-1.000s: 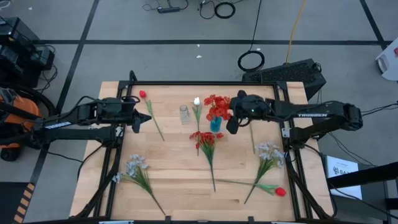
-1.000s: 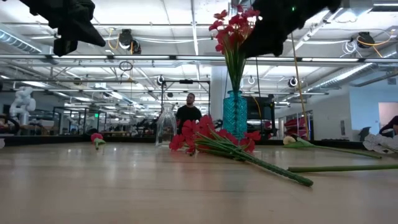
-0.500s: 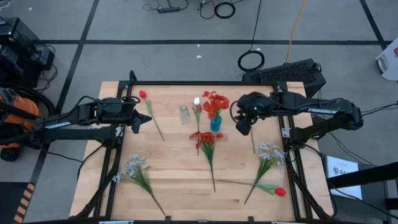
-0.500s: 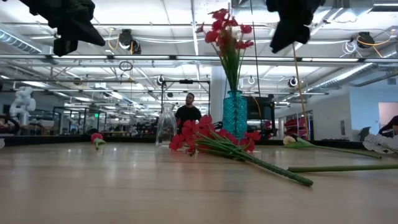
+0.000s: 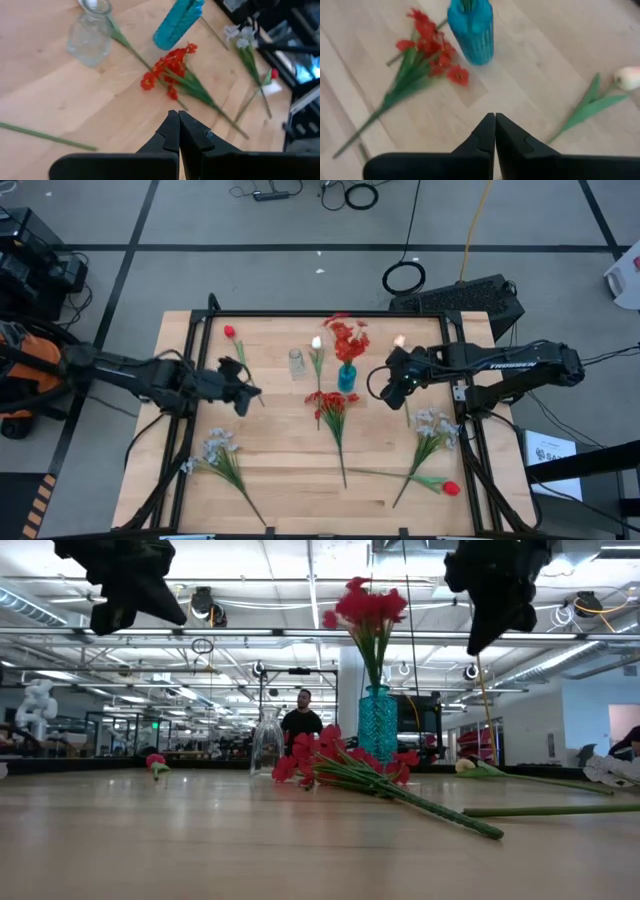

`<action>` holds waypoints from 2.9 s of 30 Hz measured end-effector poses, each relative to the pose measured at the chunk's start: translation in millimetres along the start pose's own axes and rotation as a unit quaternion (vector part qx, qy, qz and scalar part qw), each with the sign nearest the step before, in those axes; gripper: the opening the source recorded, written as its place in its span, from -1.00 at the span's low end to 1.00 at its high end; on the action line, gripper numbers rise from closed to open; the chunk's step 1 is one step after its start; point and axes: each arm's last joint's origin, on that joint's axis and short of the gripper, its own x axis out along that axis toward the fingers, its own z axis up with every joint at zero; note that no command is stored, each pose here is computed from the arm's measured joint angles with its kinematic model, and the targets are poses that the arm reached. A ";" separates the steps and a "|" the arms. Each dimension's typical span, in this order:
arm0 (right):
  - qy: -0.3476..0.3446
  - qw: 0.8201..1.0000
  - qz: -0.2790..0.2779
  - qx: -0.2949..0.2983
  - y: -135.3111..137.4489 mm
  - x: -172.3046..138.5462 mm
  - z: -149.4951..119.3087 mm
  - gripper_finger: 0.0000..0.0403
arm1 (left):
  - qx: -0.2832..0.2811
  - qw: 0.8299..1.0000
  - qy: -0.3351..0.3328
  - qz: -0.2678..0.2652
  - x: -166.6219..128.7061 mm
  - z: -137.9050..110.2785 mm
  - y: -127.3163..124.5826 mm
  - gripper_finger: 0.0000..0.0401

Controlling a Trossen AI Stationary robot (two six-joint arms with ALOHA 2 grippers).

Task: Sort flowers into vase by color
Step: Put the left white flowers into the transparent vase

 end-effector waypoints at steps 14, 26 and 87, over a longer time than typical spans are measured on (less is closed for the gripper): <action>0.037 0.993 0.098 -0.062 -23.8 31.5 -52.5 -1.00 | -0.192 0.981 0.011 0.034 48.2 -70.6 -60.8 -1.00; -0.029 0.986 0.137 -0.090 -27.6 25.8 -55.6 -0.99 | -0.309 0.898 0.126 0.286 27.1 -97.4 -125.4 -1.00; -0.070 0.978 0.175 -0.091 -21.1 23.2 -47.4 -0.99 | -0.356 0.755 0.264 0.483 92.9 -166.7 -116.3 0.04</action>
